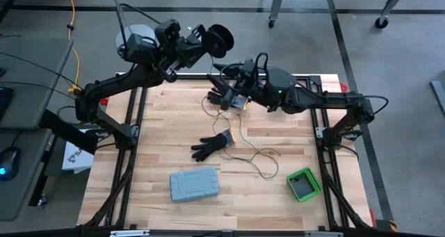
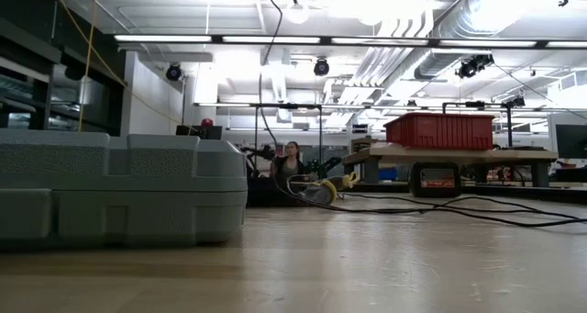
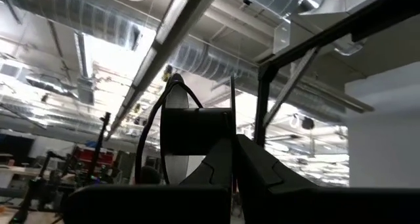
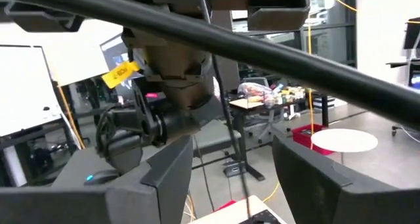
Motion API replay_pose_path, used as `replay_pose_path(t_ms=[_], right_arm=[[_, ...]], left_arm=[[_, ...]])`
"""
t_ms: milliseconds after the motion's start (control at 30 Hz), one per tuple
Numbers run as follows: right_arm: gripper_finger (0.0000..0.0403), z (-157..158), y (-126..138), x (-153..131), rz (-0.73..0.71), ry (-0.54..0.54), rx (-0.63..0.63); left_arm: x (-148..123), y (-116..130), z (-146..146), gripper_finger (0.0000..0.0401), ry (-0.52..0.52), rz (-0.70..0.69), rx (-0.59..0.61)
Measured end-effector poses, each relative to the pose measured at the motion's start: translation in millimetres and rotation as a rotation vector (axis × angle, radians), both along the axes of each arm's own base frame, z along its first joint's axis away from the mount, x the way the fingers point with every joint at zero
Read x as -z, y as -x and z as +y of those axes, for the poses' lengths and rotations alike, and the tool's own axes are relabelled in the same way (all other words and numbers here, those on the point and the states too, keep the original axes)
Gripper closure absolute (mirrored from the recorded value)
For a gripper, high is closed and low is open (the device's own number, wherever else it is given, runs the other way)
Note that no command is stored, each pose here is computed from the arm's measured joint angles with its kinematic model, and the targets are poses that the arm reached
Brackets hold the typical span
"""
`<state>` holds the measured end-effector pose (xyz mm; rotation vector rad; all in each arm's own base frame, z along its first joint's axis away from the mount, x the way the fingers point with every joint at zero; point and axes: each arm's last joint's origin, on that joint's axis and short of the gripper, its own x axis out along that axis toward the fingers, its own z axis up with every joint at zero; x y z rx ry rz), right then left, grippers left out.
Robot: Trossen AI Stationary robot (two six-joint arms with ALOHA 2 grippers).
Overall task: Coil cords
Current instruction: Coil the black wire cable onto the black spool
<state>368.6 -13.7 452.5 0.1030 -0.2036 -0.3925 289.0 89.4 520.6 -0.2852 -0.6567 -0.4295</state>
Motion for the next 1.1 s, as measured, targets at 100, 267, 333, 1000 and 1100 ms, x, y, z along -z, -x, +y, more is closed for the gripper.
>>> replay_pose_path(t_ms=[100, 267, 333, 1000, 1100], right_arm=[[0.0201, 0.0, -0.1, 0.3, 0.007, 0.008, 0.001], [0.0235, 0.0, -0.8, 1.0, 0.014, 0.021, 0.004], [0.026, 0.0, -1.6, 1.9, 0.017, 0.021, 0.004], [0.0383, 0.4, -7.9, 9.4, 0.046, 0.015, 0.015], [0.0398, 7.0, -8.0, 9.9, 0.051, 0.014, 0.004]], left_arm=[[0.1, -0.4, -1.0, 0.0401, -0.001, 0.001, 0.003], [0.0, -0.4, -1.1, 0.0401, -0.003, -0.002, -0.004], [0.0, -0.4, -1.1, 0.0401, -0.002, -0.002, -0.004], [1.1, -1.4, 0.2, 0.0401, 0.008, 0.014, -0.005], [1.1, 0.7, 6.8, 0.0401, -0.003, 0.009, -0.039]])
